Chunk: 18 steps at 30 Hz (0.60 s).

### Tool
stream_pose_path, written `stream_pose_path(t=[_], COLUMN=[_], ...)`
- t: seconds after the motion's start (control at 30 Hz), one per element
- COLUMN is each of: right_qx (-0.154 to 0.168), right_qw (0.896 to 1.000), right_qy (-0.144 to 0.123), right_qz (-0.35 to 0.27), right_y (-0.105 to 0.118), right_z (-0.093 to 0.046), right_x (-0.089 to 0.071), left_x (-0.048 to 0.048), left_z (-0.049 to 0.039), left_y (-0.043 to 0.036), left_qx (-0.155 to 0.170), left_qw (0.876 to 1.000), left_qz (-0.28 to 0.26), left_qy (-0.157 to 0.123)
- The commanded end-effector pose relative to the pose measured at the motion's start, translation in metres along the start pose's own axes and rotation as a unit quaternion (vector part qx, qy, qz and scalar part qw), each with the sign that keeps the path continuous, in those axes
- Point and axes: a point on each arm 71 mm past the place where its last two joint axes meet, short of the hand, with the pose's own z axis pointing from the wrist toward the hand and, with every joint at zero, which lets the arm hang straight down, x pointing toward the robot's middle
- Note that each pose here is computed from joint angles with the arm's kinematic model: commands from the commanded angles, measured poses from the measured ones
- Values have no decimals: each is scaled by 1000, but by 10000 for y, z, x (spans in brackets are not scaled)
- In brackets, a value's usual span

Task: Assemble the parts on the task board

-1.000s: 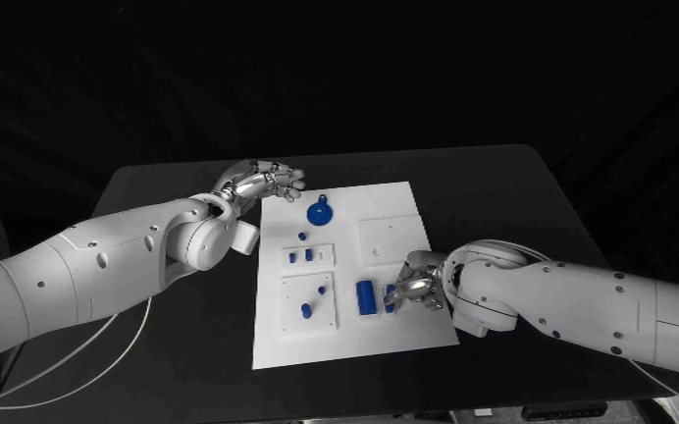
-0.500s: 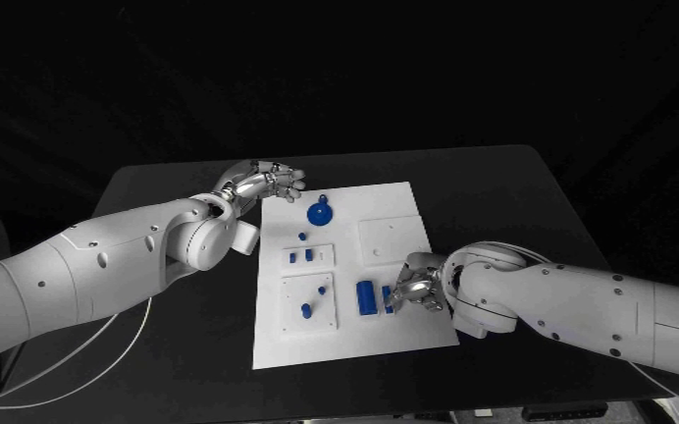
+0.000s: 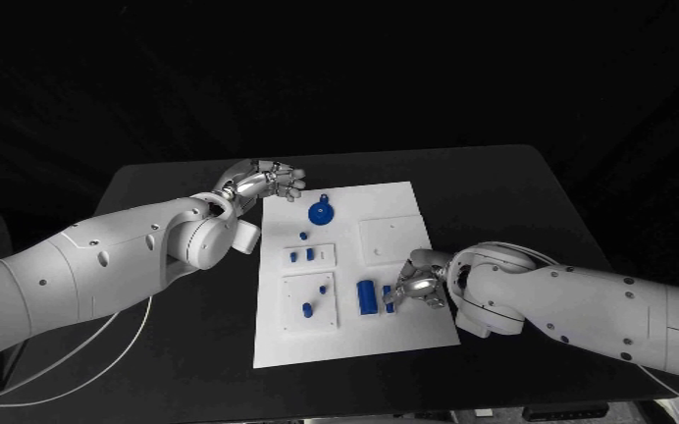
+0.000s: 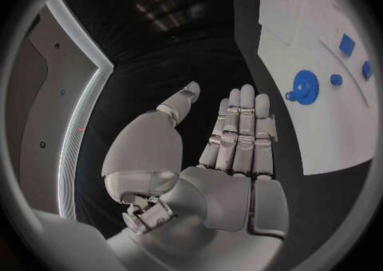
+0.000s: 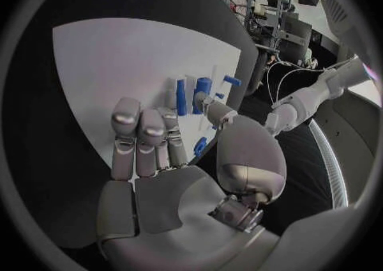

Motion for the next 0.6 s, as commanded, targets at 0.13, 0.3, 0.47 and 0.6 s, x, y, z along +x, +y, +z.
stream_pose_path(t=[0.13, 0.3, 0.47, 0.6], right_qx=[-87, -121, -150, -163], right_qw=[992, 983, 973, 967], right_qy=[-88, -121, -140, -149], right_qz=[-15, -65, -101, -129], right_y=[47, 58, 91, 105], right_z=[-62, -109, -134, -132], right_x=[-140, -188, -202, -189], left_x=[24, 25, 22, 28], left_z=[1, 0, -3, 0], left_y=[-8, -9, -10, -10], left_qx=[3, 4, 4, 4], left_qw=[1000, 1000, 1000, 1000], left_qz=[-2, -2, -1, -2], left_qy=[8, 8, 7, 8])
